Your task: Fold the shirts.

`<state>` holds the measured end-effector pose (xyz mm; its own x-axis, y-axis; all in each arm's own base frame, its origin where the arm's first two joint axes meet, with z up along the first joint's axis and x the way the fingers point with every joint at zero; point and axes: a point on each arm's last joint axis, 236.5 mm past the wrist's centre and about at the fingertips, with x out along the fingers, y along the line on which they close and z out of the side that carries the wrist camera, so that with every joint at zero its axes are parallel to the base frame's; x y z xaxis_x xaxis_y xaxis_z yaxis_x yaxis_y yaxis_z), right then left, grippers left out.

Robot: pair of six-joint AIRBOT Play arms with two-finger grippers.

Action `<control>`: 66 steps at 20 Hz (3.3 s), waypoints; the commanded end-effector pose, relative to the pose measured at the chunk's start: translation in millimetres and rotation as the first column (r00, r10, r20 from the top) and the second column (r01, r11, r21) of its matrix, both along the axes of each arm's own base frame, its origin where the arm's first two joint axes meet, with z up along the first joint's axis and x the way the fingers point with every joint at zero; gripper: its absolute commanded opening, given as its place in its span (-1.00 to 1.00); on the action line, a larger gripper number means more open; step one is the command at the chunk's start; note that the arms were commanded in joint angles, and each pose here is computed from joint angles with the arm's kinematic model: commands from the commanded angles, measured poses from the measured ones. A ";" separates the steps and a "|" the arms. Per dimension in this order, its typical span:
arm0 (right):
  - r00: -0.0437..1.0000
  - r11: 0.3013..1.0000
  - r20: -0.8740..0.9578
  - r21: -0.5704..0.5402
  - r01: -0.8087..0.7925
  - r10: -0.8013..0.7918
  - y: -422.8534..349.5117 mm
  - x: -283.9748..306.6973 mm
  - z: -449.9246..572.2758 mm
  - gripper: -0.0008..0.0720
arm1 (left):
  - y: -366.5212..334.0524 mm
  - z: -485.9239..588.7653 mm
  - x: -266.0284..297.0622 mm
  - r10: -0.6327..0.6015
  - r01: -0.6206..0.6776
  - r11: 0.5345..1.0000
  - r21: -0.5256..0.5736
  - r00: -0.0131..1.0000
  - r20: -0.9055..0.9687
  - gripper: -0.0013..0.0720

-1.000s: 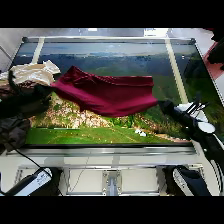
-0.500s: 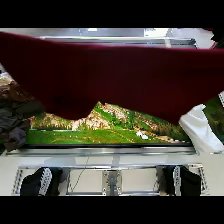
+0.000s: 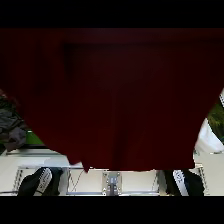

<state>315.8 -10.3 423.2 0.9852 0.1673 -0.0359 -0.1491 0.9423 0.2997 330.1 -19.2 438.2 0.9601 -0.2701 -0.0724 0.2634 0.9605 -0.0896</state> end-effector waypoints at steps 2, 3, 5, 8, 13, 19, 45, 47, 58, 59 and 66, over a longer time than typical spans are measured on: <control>0.928 0.980 -0.319 0.116 -0.164 0.194 17.6 91.0 -133.5 -0.90 | -16.0 -114.4 81.9 -0.122 0.117 0.993 -0.035 0.933 -0.339 -0.95; 0.898 0.981 -0.395 0.090 -0.172 0.194 24.9 108.7 -172.5 -0.90 | -25.4 -150.0 102.1 -0.122 0.136 0.991 0.006 0.901 -0.417 -0.95; 0.844 0.980 -0.503 0.036 -0.196 0.187 45.9 140.8 -244.9 -0.90 | -38.0 -222.9 140.5 -0.052 0.130 0.986 0.102 0.832 -0.553 -0.94; 0.818 0.984 -0.555 0.008 -0.176 0.151 68.8 187.6 -326.4 -0.90 | -41.5 -323.4 192.2 0.098 0.094 0.962 0.256 0.755 -0.648 -0.94; 0.830 1.000 -0.558 0.012 -0.012 0.017 39.9 239.3 -402.1 -0.90 | -14.8 -431.3 244.4 0.259 -0.029 0.942 0.334 0.695 -0.671 -0.94; 0.836 0.999 -0.547 -0.009 0.045 -0.042 7.3 249.4 -404.6 -0.90 | 14.3 -432.4 258.7 0.328 -0.086 0.919 0.386 0.709 -0.624 -0.94; 0.578 0.989 -0.812 0.001 -0.145 0.086 35.8 152.0 -490.3 -0.90 | 3.8 -512.8 65.6 0.247 0.130 0.951 0.281 0.229 -0.942 -0.94; 0.562 0.989 -0.822 0.010 -0.151 0.094 40.1 150.7 -498.9 -0.90 | 5.3 -513.3 61.3 0.251 0.148 0.947 0.285 0.215 -0.944 -0.94; 0.532 0.986 -0.841 0.015 -0.168 0.103 44.6 144.9 -506.7 -0.18 | 18.4 -512.1 53.5 0.300 0.178 0.926 0.333 0.190 -0.935 0.31; 0.524 0.985 -0.845 0.020 -0.174 0.110 45.0 141.4 -503.7 -0.18 | 25.8 -507.5 53.5 0.328 0.182 0.913 0.364 0.199 -0.923 0.52; 0.468 0.976 -0.875 -0.193 -0.097 -0.126 -43.5 85.6 -435.5 -0.18 | 38.8 -348.7 57.8 0.369 -0.038 0.907 0.420 0.555 -0.745 0.52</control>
